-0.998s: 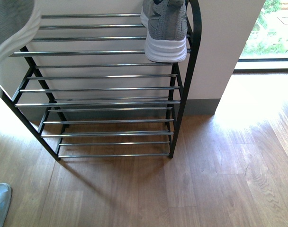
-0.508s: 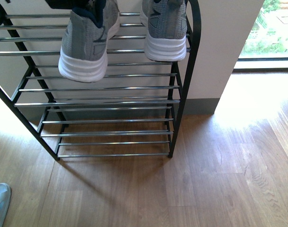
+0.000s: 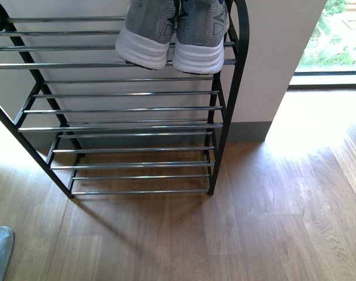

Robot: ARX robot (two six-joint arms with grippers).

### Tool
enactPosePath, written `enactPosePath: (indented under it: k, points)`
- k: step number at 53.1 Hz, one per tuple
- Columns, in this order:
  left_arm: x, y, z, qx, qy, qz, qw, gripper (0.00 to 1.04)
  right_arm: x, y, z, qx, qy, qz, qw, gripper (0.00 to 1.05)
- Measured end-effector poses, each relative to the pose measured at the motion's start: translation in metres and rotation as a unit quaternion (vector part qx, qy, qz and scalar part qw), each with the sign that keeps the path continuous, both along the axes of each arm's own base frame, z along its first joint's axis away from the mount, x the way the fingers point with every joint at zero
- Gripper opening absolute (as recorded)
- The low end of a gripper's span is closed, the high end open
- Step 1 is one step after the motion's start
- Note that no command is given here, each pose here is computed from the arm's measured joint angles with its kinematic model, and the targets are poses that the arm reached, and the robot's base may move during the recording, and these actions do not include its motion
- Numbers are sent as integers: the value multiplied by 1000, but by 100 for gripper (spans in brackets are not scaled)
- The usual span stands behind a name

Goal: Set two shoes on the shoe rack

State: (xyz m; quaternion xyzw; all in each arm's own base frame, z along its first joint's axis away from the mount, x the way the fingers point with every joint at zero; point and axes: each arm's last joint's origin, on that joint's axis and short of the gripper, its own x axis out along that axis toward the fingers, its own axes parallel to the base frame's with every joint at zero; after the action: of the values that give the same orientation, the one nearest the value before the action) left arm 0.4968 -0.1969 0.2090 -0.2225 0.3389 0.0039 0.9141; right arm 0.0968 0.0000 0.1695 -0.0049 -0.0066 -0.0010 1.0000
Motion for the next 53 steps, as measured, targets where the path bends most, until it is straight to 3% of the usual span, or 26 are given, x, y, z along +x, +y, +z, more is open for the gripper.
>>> enactPosePath:
  k: [10, 22, 25, 28, 33, 36, 45, 49, 53]
  points:
    - [-14, 21, 1, -32, 10, -19, 999, 49, 0, 0, 0, 0, 0, 0, 1000, 96]
    - [-61, 53, 61, -60, -42, -45, 996, 97, 0, 0, 0, 0, 0, 0, 1000, 96]
    - [-77, 68, 75, -3, -124, -23, 992, 91, 0, 0, 0, 0, 0, 0, 1000, 96]
    - [-97, 87, 84, 74, -252, 17, 965, 78, 0, 0, 0, 0, 0, 0, 1000, 96]
    - [-139, 118, 79, 158, -354, 23, 922, 59, 0, 0, 0, 0, 0, 0, 1000, 96]
    - [-162, 132, 63, 182, -365, 21, 913, 46, 0, 0, 0, 0, 0, 0, 1000, 96]
    - [-210, 152, 14, 211, -334, -10, 919, 12, 0, 0, 0, 0, 0, 0, 1000, 96]
    - [-224, 159, 9, 213, -335, -6, 918, 1, 0, 0, 0, 0, 0, 0, 1000, 96]
    - [-242, 167, 4, 216, -340, -1, 915, 1, 0, 0, 0, 0, 0, 0, 1000, 96]
